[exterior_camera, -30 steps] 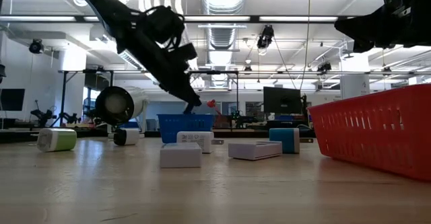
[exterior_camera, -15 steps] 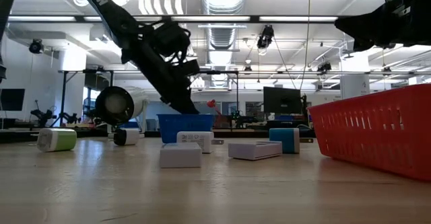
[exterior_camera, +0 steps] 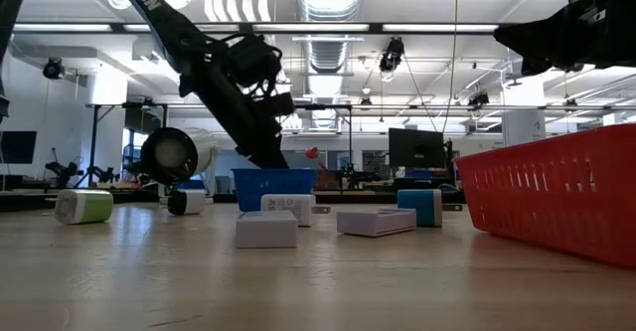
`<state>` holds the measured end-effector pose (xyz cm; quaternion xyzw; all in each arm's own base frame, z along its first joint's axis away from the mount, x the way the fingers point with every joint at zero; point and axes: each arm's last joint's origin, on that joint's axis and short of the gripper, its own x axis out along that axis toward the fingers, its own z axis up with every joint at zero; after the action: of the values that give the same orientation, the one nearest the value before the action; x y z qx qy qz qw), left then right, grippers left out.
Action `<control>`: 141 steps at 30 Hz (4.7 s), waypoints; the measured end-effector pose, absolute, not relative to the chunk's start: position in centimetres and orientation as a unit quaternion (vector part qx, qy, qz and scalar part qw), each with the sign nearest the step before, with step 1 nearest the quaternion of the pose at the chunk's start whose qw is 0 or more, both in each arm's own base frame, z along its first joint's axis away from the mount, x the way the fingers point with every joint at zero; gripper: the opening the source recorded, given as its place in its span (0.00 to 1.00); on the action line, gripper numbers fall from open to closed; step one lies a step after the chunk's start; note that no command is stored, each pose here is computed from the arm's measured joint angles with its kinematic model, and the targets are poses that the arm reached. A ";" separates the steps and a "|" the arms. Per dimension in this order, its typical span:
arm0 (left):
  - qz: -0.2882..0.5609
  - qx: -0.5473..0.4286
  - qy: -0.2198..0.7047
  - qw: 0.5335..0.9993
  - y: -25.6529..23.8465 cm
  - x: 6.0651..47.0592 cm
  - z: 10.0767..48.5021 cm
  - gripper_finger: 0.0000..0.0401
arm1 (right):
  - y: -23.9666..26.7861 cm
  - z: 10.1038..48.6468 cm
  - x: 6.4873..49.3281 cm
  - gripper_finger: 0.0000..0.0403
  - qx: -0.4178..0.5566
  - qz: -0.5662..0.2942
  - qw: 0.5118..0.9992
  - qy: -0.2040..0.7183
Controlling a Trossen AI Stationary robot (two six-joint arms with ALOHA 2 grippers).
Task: Pick & Place Office items
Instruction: Put the right dark blue digital clock into the blue bin, then put the right blue charger adapter into the red bin
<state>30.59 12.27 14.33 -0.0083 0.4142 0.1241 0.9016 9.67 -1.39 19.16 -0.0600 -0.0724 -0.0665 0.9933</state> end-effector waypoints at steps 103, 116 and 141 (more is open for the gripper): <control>0.114 0.128 0.035 0.985 3.0 9.9 16.3 0.03 | -1.4 19.0 9.9 0.02 -0.052 -0.065 0.995 -0.057; 0.114 0.124 0.037 0.985 3.0 9.9 16.2 0.03 | -1.6 23.5 10.9 0.03 0.006 -0.059 0.992 0.109; 0.113 0.112 0.043 0.986 3.0 9.9 16.1 0.02 | -1.4 25.5 20.4 0.34 0.129 0.072 0.767 0.624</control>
<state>9.89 3.02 16.07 0.1124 0.0430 0.1130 0.9863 20.44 -1.43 25.53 0.1289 0.6245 0.0716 0.7670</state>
